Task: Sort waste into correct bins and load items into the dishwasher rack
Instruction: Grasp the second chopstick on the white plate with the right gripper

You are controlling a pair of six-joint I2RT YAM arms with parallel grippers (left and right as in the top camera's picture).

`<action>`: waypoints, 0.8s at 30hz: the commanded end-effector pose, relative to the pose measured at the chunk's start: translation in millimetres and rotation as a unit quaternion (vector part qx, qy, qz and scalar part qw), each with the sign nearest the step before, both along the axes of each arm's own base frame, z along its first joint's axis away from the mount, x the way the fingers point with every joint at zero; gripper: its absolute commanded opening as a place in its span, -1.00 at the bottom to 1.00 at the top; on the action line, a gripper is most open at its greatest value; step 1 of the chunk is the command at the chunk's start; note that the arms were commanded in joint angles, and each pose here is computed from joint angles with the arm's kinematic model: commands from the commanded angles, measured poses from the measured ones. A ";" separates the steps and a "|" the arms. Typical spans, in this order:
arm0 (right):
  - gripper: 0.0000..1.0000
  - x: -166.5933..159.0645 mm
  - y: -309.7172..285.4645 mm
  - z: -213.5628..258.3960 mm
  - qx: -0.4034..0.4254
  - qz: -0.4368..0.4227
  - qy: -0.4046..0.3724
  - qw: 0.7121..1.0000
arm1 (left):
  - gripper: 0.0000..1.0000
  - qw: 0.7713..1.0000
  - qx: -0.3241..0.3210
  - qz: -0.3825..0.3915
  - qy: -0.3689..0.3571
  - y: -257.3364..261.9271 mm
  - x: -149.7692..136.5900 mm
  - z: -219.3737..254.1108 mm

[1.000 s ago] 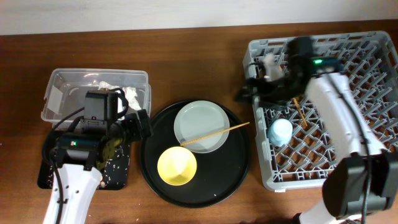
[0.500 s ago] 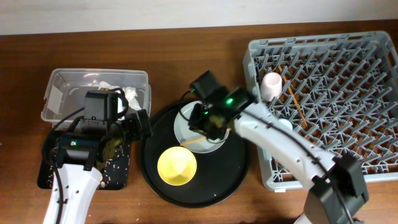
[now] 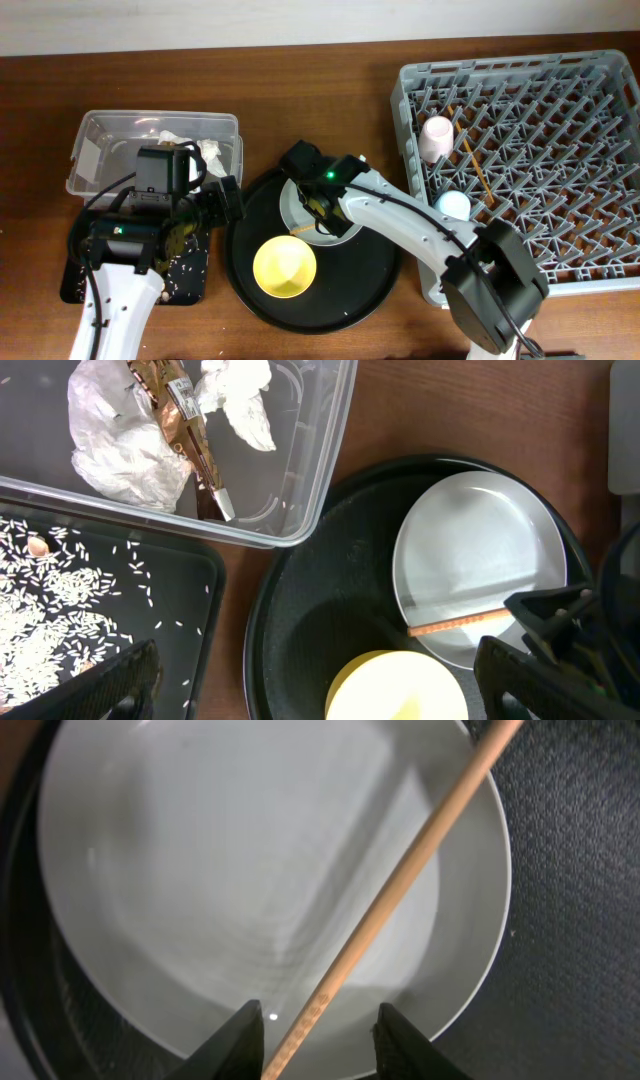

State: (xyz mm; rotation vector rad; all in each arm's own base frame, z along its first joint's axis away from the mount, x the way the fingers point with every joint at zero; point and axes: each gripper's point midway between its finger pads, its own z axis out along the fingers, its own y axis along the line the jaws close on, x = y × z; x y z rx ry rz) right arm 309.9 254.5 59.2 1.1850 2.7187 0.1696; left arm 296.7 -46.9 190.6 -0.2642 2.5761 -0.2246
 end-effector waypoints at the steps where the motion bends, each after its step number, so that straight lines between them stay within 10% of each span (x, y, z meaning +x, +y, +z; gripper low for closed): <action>1: -0.23 0.6 -6.8 -7.6 -0.006 -0.039 0.005 0.999 | 0.98 1.000 0.003 0.003 -0.002 2.2 0.7 0.2; 24: -0.35 -6.2 -12.2 -41.6 0.001 -0.064 0.006 0.998 | 0.98 1.000 0.003 0.003 -0.002 2.1 0.7 0.2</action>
